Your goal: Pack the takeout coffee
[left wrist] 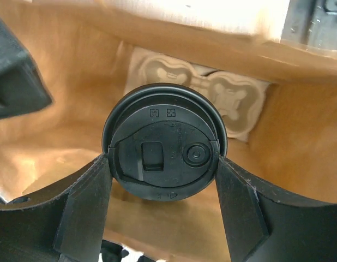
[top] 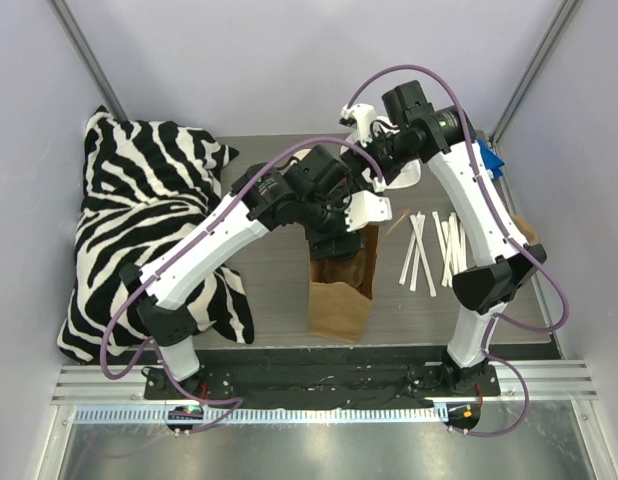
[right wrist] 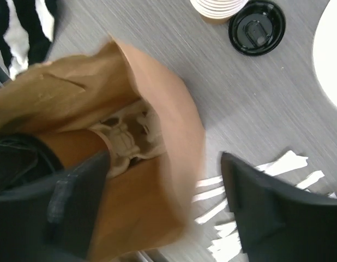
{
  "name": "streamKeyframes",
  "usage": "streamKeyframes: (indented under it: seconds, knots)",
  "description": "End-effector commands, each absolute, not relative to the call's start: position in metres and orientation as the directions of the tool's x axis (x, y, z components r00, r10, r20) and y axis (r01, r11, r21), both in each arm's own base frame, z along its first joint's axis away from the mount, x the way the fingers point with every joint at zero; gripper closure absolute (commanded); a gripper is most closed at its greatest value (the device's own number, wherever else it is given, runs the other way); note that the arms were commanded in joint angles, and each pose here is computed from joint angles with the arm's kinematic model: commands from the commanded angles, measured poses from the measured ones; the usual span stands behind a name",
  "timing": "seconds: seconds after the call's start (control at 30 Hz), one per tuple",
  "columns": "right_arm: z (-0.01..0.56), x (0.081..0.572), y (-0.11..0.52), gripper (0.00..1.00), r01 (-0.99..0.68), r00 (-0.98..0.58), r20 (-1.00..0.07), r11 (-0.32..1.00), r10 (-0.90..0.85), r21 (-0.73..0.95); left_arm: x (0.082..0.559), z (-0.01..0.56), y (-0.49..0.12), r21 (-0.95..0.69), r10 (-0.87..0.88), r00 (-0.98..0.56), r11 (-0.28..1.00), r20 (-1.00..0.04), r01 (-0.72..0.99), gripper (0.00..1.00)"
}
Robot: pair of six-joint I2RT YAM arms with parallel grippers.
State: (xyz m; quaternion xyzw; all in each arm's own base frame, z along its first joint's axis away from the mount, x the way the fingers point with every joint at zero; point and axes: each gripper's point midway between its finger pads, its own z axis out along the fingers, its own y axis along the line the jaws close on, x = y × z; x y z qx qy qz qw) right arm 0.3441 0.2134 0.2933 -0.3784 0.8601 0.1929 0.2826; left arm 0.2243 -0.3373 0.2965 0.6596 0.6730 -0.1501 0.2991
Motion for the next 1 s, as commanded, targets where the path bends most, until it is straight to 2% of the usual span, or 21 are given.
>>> streamKeyframes:
  seconds: [0.0, 0.13, 0.23, 0.27, 0.43, 0.53, 0.57, 0.63, 0.67, 0.73, 0.77, 0.8, 0.97]
  knots:
    - [0.340, 0.315, 0.201, 0.03, -0.852, -0.387, -0.694, 0.523, -0.607, 0.018, 0.208, 0.327, -0.335, 0.212, 0.725, 0.131, 0.022, -0.677, 0.977, 0.96]
    - [0.353, 0.329, 0.212, 0.00, -0.903, -0.212, -0.742, 0.417, -0.636, -0.100, 0.205, 0.329, -0.340, 0.200, 0.711, 0.144, -0.005, -0.688, 0.980, 0.96]
    - [0.363, 0.325, 0.227, 0.00, -0.943, -0.025, -0.762, 0.269, -0.647, -0.197, 0.203, 0.333, -0.344, 0.188, 0.700, 0.149, -0.022, -0.699, 0.982, 0.96]
    - [0.359, 0.326, 0.233, 0.00, -0.950, 0.042, -0.758, 0.209, -0.651, -0.233, 0.202, 0.335, -0.344, 0.189, 0.696, 0.154, -0.026, -0.702, 0.982, 0.96]
    - [0.347, 0.321, 0.257, 0.03, -0.938, 0.205, -0.727, 0.079, -0.655, -0.336, 0.196, 0.337, -0.348, 0.164, 0.681, 0.146, -0.038, -0.717, 0.986, 0.96]
    - [0.340, 0.331, 0.269, 0.21, -0.921, 0.237, -0.696, 0.072, -0.677, -0.384, 0.196, 0.336, -0.348, 0.149, 0.684, 0.131, -0.033, -0.717, 0.988, 0.96]
    - [0.338, 0.337, 0.271, 0.32, -0.916, 0.234, -0.690, 0.083, -0.685, -0.393, 0.195, 0.336, -0.347, 0.146, 0.686, 0.128, -0.032, -0.716, 0.989, 0.96]
    - [0.342, 0.347, 0.268, 0.41, -0.906, 0.192, -0.684, 0.142, -0.704, -0.400, 0.194, 0.335, -0.345, 0.139, 0.693, 0.120, -0.028, -0.711, 0.990, 0.96]
    - [0.334, 0.353, 0.268, 0.56, -0.912, 0.160, -0.676, 0.154, -0.719, -0.380, 0.194, 0.335, -0.344, 0.139, 0.694, 0.117, -0.024, -0.710, 0.990, 0.97]
    - [0.340, 0.358, 0.265, 0.74, -0.904, 0.126, -0.671, 0.194, -0.731, -0.381, 0.193, 0.331, -0.343, 0.128, 0.702, 0.105, -0.020, -0.705, 0.992, 0.97]
    - [0.335, 0.359, 0.264, 0.93, -0.908, 0.096, -0.665, 0.208, -0.740, -0.363, 0.192, 0.331, -0.341, 0.127, 0.704, 0.104, -0.019, -0.702, 0.992, 0.97]
    - [0.336, 0.360, 0.262, 0.99, -0.905, 0.077, -0.667, 0.228, -0.741, -0.359, 0.193, 0.328, -0.340, 0.128, 0.711, 0.100, -0.014, -0.696, 0.992, 0.97]
    - [0.337, 0.362, 0.239, 0.99, -0.863, -0.115, -0.687, 0.415, -0.718, -0.289, 0.197, 0.321, -0.328, 0.127, 0.733, 0.080, 0.008, -0.676, 0.992, 0.99]
